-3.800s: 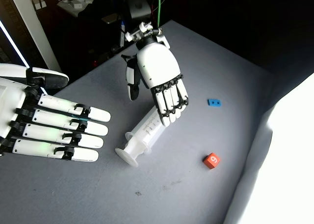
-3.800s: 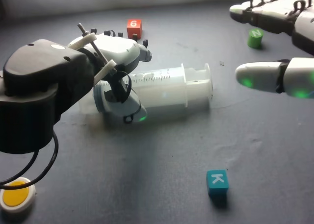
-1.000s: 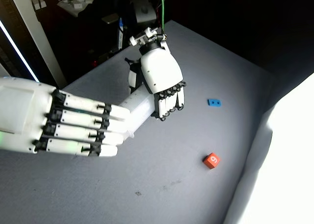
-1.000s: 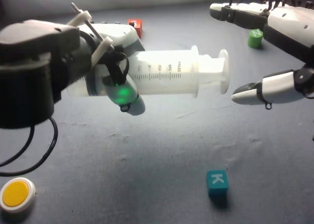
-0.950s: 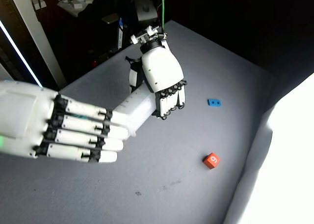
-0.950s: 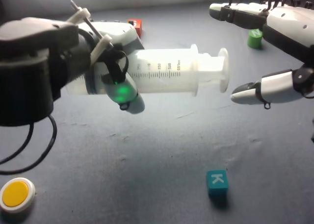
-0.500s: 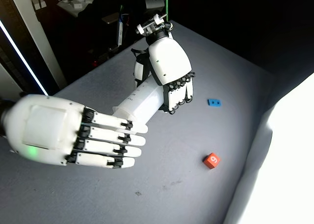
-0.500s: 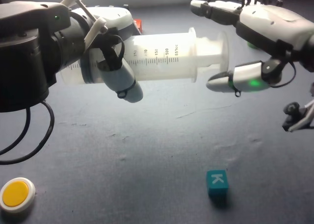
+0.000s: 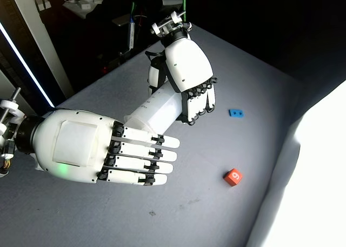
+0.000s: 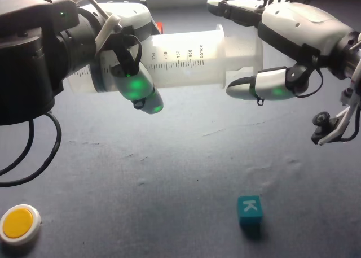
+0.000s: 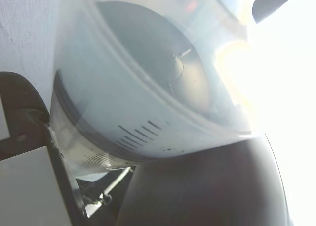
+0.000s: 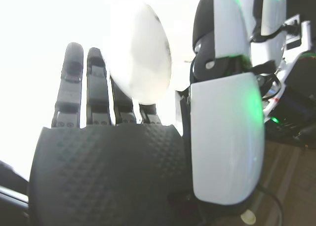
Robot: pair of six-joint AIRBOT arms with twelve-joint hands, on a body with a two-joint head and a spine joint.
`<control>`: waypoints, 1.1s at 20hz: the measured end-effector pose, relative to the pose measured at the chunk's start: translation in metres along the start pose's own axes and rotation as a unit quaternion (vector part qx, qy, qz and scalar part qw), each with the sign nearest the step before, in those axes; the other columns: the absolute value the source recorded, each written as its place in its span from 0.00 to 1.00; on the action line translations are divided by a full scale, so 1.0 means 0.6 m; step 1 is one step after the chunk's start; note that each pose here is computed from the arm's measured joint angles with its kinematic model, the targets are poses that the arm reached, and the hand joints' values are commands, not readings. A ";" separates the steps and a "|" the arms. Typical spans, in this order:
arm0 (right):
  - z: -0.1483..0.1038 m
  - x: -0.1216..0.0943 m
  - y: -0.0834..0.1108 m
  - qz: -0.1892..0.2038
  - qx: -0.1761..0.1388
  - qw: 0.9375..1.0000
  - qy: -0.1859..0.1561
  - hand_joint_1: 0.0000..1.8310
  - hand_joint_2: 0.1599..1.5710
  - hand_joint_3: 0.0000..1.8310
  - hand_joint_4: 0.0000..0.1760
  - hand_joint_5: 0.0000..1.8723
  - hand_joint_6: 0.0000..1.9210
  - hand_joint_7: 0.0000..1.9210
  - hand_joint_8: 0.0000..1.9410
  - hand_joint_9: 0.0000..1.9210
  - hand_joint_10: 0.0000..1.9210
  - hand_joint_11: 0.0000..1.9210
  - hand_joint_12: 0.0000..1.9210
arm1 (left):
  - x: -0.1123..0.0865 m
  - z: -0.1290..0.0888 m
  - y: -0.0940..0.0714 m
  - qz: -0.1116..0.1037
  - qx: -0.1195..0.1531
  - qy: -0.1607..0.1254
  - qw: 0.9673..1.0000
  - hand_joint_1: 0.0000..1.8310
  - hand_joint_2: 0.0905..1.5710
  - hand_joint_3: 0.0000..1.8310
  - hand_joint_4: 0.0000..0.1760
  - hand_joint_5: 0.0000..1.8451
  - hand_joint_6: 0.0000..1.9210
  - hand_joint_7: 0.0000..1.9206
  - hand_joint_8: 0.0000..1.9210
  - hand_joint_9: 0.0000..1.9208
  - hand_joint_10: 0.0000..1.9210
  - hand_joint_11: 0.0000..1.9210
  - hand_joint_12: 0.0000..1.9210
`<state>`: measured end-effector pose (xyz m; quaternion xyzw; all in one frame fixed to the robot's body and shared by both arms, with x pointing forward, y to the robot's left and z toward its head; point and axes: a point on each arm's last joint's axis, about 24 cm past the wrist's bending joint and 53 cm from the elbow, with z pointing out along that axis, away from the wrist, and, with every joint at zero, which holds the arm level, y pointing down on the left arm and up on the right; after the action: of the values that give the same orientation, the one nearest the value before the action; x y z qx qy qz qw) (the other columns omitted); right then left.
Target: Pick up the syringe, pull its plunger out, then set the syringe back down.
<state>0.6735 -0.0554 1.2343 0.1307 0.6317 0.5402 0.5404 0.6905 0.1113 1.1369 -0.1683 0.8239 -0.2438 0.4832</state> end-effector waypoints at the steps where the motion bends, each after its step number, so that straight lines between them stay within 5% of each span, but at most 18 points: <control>1: 0.001 -0.001 0.003 -0.001 -0.003 1.000 -0.001 0.63 0.56 0.00 0.00 0.16 0.01 0.17 0.01 0.16 0.01 0.00 0.36 | 0.000 0.000 0.000 0.001 0.000 0.000 1.000 0.73 0.76 0.00 0.00 0.38 0.70 0.41 0.67 0.37 0.78 0.22 0.75; 3: -0.001 -0.009 0.003 -0.003 -0.003 1.000 -0.006 0.62 0.71 0.00 0.00 0.33 0.02 0.35 0.02 0.31 0.02 0.04 0.49 | 0.000 0.000 0.000 0.001 0.000 0.000 1.000 0.73 0.76 0.00 0.00 0.40 0.67 0.41 0.67 0.36 0.77 0.21 0.75; 4: -0.001 -0.011 0.002 -0.003 -0.002 1.000 -0.007 0.63 0.74 0.00 0.00 0.39 0.53 0.42 0.53 0.39 0.04 0.10 0.50 | 0.000 0.000 0.001 0.001 -0.001 -0.001 1.000 0.73 0.76 0.00 0.00 0.39 0.67 0.42 0.68 0.37 0.77 0.22 0.75; 5: -0.001 -0.011 0.002 -0.003 -0.002 1.000 -0.007 0.63 0.74 0.00 0.00 0.39 0.53 0.42 0.53 0.39 0.04 0.10 0.50 | 0.000 0.000 0.000 0.002 -0.001 0.000 1.000 0.73 0.76 0.00 0.00 0.39 0.67 0.42 0.68 0.37 0.77 0.22 0.75; 6: -0.001 -0.013 0.003 -0.004 -0.003 1.000 -0.009 0.72 0.70 0.00 0.00 0.48 0.56 0.49 0.58 0.41 0.51 0.24 0.49 | 0.001 0.000 0.000 0.004 0.000 0.001 1.000 0.73 0.76 0.00 0.00 0.39 0.68 0.42 0.67 0.37 0.77 0.22 0.75; 8: -0.004 -0.018 0.002 -0.005 -0.005 1.000 -0.015 0.74 0.71 0.00 0.00 0.47 0.61 0.47 0.59 0.41 0.62 0.29 0.48 | 0.004 0.000 0.000 -0.001 -0.001 0.005 1.000 0.73 0.77 0.00 0.00 0.38 0.71 0.42 0.67 0.36 0.78 0.22 0.75; 15: -0.021 -0.033 0.001 -0.005 -0.001 1.000 -0.021 0.75 0.68 0.00 0.00 0.49 0.61 0.49 0.53 0.48 0.54 0.36 0.43 | 0.011 -0.002 -0.007 -0.001 0.007 0.011 1.000 0.73 0.76 0.00 0.00 0.40 0.68 0.42 0.67 0.37 0.76 0.22 0.74; 22: -0.064 -0.061 -0.007 -0.019 0.016 0.999 -0.023 0.75 0.68 0.00 0.00 0.49 0.59 0.51 0.49 0.46 0.58 0.37 0.41 | 0.027 -0.004 -0.027 -0.008 0.027 0.027 0.999 0.73 0.76 0.00 0.00 0.39 0.69 0.42 0.67 0.37 0.76 0.23 0.74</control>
<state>0.6576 -0.1050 1.2444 0.1396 0.6298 0.5162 0.5634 0.6813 0.0901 1.1357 -0.1553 0.8280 -0.2747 0.4634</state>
